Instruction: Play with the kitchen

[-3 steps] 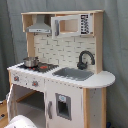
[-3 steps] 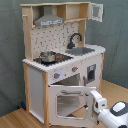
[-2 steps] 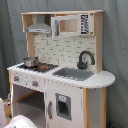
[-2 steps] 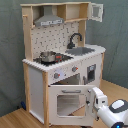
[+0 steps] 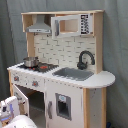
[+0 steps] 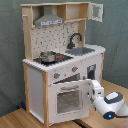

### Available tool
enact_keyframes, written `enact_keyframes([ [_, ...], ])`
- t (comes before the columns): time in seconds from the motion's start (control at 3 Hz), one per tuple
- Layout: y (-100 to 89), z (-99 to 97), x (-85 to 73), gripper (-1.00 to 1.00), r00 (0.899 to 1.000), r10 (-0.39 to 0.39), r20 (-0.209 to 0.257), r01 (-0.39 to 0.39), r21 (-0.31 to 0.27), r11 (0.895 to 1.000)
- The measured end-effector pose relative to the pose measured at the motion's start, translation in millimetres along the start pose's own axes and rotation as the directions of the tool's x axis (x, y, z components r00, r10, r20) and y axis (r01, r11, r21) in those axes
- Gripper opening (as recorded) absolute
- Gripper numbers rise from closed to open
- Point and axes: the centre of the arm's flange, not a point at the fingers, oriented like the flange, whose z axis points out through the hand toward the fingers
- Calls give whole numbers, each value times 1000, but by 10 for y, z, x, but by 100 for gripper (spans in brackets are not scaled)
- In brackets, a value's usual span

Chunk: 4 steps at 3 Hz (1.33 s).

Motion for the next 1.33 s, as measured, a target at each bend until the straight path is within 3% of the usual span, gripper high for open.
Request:
enact_keyframes([
  [0.33,-30,174,177,100,1000,-10,1,10,26,1000],
  [0.67,-187,343,255,100,1000,-24,11,23,49,999],
  [1.33,-293,861,353,100,995,-95,25,94,54,994],
])
